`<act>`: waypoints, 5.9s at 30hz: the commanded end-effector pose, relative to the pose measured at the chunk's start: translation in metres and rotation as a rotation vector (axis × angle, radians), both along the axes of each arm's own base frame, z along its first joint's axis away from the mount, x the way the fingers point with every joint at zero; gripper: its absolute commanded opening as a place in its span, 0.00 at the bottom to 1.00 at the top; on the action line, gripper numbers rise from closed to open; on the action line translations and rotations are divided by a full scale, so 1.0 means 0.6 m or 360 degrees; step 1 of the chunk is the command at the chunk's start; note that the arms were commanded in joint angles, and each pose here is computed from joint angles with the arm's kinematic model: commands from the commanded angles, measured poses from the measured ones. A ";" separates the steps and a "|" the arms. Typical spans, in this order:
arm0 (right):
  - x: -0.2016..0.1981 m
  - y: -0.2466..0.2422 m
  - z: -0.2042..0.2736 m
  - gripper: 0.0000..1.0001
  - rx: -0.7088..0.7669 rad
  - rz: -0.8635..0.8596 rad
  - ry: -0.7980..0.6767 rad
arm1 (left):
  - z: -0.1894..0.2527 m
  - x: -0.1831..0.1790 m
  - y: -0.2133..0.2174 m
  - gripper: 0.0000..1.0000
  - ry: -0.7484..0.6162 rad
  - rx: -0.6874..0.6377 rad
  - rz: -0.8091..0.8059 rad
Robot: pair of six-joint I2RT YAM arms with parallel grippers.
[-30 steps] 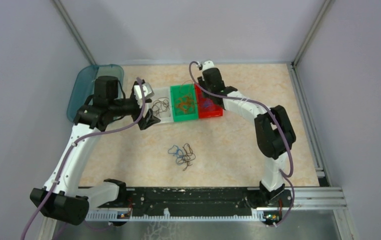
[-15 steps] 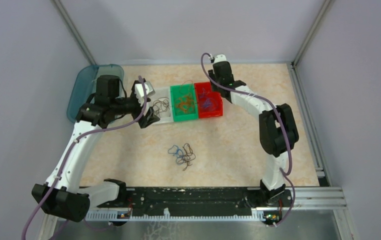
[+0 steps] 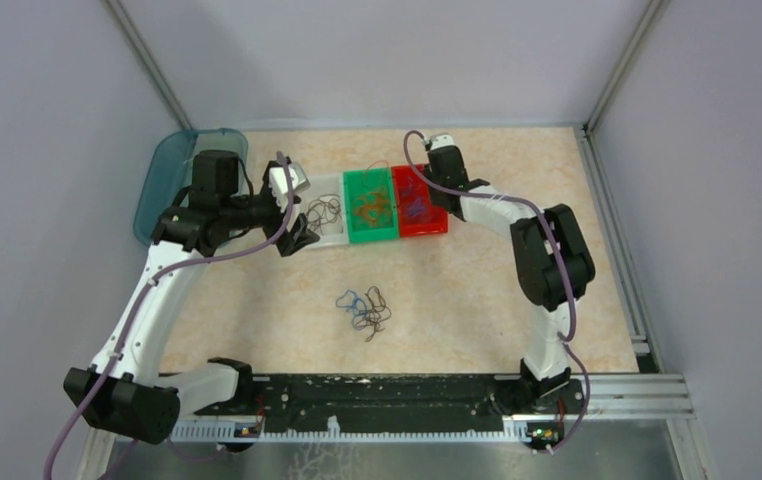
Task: Untangle the cables
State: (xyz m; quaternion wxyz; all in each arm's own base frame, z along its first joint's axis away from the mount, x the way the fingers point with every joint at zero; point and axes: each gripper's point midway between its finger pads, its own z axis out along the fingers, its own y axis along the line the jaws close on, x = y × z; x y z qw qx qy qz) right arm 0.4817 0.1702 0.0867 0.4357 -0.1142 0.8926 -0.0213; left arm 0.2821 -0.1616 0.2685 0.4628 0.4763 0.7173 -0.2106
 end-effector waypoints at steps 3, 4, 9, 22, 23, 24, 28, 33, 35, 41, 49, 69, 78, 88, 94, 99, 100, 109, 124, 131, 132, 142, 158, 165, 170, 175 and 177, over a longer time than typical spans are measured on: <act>-0.009 -0.007 -0.006 0.21 0.0091 -0.0030 -0.0037 | 0.024 0.008 0.002 1.00 -0.0083 -0.0013 0.0005; -0.014 -0.008 -0.002 0.18 0.0103 -0.0030 -0.0050 | 0.026 0.008 0.002 1.00 -0.0089 -0.0015 0.0006; -0.047 -0.020 0.003 0.10 0.0144 -0.0058 -0.0052 | 0.026 0.005 0.000 1.00 -0.0087 -0.0025 -0.0005; -0.106 -0.051 0.015 0.39 0.0125 -0.0108 -0.0052 | 0.023 -0.010 0.002 1.00 -0.0087 -0.0029 -0.0021; -0.107 -0.050 0.038 0.42 0.0129 -0.0110 -0.0092 | 0.022 -0.011 0.002 1.00 -0.0085 -0.0027 -0.0021; -0.109 -0.049 0.055 0.45 0.0122 -0.0109 -0.0128 | 0.023 -0.012 0.003 1.00 -0.0090 -0.0024 -0.0020; -0.138 -0.015 0.131 0.51 0.0143 -0.0032 -0.0296 | 0.013 -0.015 0.007 1.00 -0.0078 0.0000 -0.0017; -0.217 0.098 0.185 0.53 0.0248 0.0314 -0.0359 | 0.014 0.000 0.018 1.00 -0.0097 0.0014 0.0069; -0.266 0.167 0.179 0.54 0.0343 0.0541 -0.0312 | 0.016 0.015 0.027 1.00 -0.0109 0.0023 0.0139; -0.397 0.331 0.094 0.55 0.0471 0.1092 0.0004 | 0.036 0.058 0.061 1.00 -0.0142 0.0038 0.0416; -0.444 0.397 0.006 0.52 0.0439 0.1302 0.0237 | 0.054 0.055 0.075 1.00 -0.0198 0.0068 0.0459; -0.406 0.422 -0.035 0.25 0.0339 0.1216 0.0223 | 0.046 0.037 0.064 1.00 -0.0199 0.0035 0.0378; -0.393 0.452 0.085 0.00 0.0580 0.1212 0.0011 | 0.053 0.037 0.071 1.00 -0.0245 0.0049 0.0404; -0.396 0.434 0.291 0.00 0.0901 0.1207 -0.0333 | 0.062 0.042 0.075 1.00 -0.0283 0.0047 0.0439; -0.376 0.383 0.375 0.00 0.1009 0.1100 -0.0486 | 0.064 0.041 0.075 1.00 -0.0285 0.0039 0.0437; -0.312 0.304 0.379 0.00 0.0935 0.0875 -0.0548 | 0.058 0.040 0.073 1.00 -0.0254 0.0033 0.0437; -0.295 0.281 0.376 0.00 0.0894 0.0808 -0.0566 | 0.058 0.040 0.073 1.00 -0.0251 0.0030 0.0440; -0.156 0.092 0.295 0.00 0.0557 0.0238 -0.0590 | 0.051 0.040 0.071 1.00 -0.0214 0.0025 0.0434; -0.063 0.047 0.229 0.46 0.0388 0.0065 -0.0532 | -0.050 -0.030 0.033 1.00 0.0072 0.0063 0.0043; -0.177 0.111 0.242 0.57 0.0536 0.0404 -0.0470 | -0.114 -0.061 0.020 1.00 0.0156 0.0078 -0.0140; -0.205 0.129 0.229 0.57 0.0545 0.0477 -0.0437 | -0.123 -0.069 0.022 1.00 0.0182 0.0095 -0.0159; -0.432 0.279 0.064 0.49 0.0635 0.0919 0.0090 | -0.143 -0.076 0.034 1.00 0.0152 0.0193 -0.0207; -0.428 0.282 -0.039 0.25 0.0463 0.0764 0.0309 | -0.111 -0.085 0.039 1.00 0.0077 0.0194 -0.0188; -0.424 0.297 0.046 0.11 0.0631 0.0859 0.0118 | -0.107 -0.087 0.039 1.00 0.0062 0.0192 -0.0191; -0.443 0.321 0.127 0.08 0.0843 0.1028 0.0005 | -0.099 -0.087 0.031 1.00 0.0071 0.0136 -0.0187; -0.460 0.340 0.212 0.01 0.1031 0.1176 -0.0110 | -0.090 -0.090 0.019 1.00 0.0079 0.0060 -0.0207; -0.461 0.337 0.212 0.09 0.0977 0.1175 -0.0078 | -0.087 -0.092 0.016 1.00 0.0076 0.0045 -0.0224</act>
